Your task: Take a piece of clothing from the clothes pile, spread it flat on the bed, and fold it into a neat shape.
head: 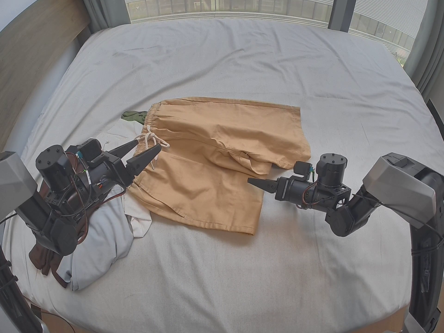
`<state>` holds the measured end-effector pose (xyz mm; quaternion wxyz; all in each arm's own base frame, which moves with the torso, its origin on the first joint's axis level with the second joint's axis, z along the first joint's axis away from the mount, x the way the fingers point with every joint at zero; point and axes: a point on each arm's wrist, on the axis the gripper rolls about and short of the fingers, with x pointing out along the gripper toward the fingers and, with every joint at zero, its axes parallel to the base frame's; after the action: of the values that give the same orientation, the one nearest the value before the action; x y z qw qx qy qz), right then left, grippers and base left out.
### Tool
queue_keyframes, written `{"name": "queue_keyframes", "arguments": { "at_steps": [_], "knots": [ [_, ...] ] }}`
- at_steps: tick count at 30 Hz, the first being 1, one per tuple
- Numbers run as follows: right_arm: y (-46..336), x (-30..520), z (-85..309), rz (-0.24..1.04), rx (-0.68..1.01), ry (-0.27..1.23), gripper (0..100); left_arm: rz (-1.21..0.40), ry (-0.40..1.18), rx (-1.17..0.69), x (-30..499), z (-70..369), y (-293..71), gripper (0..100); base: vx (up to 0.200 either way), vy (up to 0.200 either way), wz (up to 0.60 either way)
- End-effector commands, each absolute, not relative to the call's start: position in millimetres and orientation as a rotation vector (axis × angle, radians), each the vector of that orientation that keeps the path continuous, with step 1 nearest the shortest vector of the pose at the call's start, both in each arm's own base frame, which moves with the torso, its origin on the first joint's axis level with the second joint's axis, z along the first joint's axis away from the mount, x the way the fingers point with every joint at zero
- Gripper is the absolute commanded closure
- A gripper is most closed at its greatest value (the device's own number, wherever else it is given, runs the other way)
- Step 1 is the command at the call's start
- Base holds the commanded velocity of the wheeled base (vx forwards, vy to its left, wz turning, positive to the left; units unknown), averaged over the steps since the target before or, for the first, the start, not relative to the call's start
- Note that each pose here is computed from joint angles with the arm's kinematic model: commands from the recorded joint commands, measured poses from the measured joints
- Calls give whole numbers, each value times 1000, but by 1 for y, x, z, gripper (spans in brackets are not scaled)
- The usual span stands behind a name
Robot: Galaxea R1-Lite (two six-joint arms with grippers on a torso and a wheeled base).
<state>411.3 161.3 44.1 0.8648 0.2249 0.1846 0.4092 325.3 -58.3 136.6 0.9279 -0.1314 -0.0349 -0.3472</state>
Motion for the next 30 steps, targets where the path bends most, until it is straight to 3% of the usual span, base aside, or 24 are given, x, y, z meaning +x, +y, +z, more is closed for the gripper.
{"name": "queue_keyframes", "arguments": {
  "at_steps": [1, 7, 24, 30],
  "knots": [
    [164, 412, 36, 858, 472, 406, 100, -712, -68, -271, 325, 136, -59, 0, 0, 0, 0],
    [166, 401, 32, 864, 470, 437, 100, -713, -65, -272, 325, 135, -59, 0, 0, 0, 0],
    [161, 332, 73, 903, 429, 446, 100, -718, -45, -276, 325, 129, -61, 0, 0, 0, 0],
    [175, 345, 79, 928, 424, 428, 100, -719, -39, -277, 325, 128, -62, 0, 0, 0, 0]
  ]
}}
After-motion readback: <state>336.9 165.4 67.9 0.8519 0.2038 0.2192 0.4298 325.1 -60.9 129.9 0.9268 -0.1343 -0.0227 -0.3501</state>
